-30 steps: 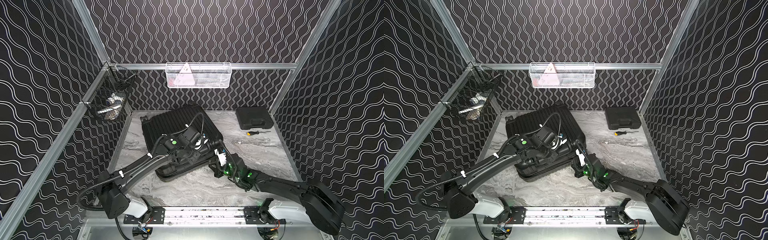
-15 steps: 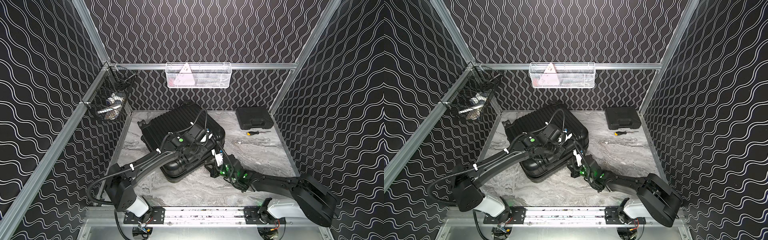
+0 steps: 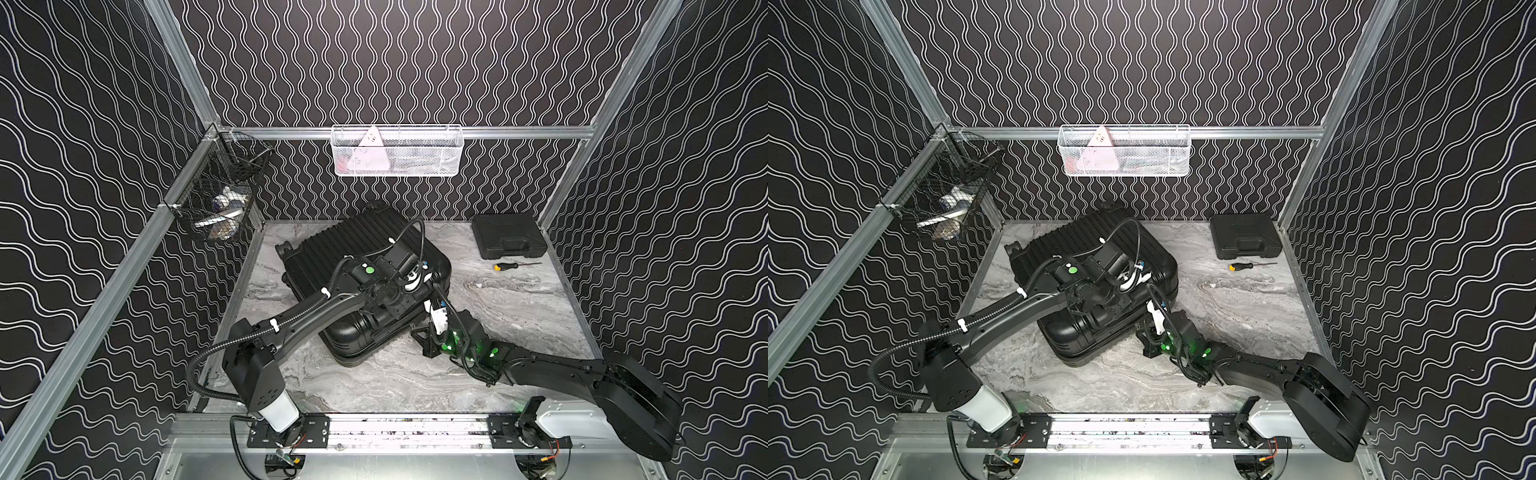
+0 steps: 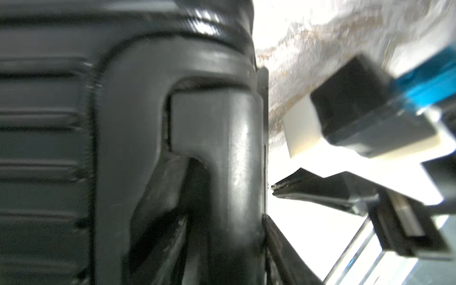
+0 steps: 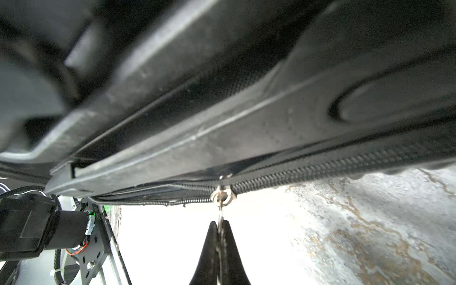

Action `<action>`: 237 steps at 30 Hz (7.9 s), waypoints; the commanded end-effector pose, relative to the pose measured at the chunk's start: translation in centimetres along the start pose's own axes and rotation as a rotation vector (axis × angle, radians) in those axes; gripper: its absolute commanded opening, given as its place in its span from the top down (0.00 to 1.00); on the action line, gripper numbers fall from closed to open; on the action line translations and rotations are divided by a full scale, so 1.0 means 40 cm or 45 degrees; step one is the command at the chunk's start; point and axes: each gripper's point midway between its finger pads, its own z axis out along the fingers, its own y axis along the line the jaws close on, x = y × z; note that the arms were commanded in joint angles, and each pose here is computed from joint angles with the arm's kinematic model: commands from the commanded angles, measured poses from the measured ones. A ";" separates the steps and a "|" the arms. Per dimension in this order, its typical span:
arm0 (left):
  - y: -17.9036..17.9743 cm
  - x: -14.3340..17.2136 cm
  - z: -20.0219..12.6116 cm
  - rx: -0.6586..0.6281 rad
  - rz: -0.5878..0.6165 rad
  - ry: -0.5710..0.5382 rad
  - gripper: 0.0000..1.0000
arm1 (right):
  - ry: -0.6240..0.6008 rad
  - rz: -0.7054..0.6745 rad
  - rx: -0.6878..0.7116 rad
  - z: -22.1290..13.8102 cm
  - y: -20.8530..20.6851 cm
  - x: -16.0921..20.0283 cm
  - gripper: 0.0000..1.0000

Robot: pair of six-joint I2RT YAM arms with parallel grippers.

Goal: Close the suitcase zippers
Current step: Zip the zipper on the suitcase, then place the suitcase at the center of the board, then adjust the suitcase at the center of the board.

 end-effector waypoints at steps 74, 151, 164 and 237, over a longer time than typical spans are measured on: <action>0.153 -0.339 0.068 -0.305 -0.302 -0.412 1.00 | 0.255 -0.533 -0.669 0.026 0.427 0.177 1.00; 0.333 0.044 -0.294 -0.350 -0.073 -0.348 0.07 | 0.093 -0.032 0.076 -0.094 -0.054 0.032 1.00; 0.685 0.293 -0.334 -0.520 -1.085 -0.313 0.20 | 0.085 0.069 0.152 -0.128 -0.136 -0.006 1.00; -0.021 -0.283 -0.044 -0.664 0.997 -0.587 0.14 | 0.198 0.133 -0.298 -0.131 0.035 0.018 1.00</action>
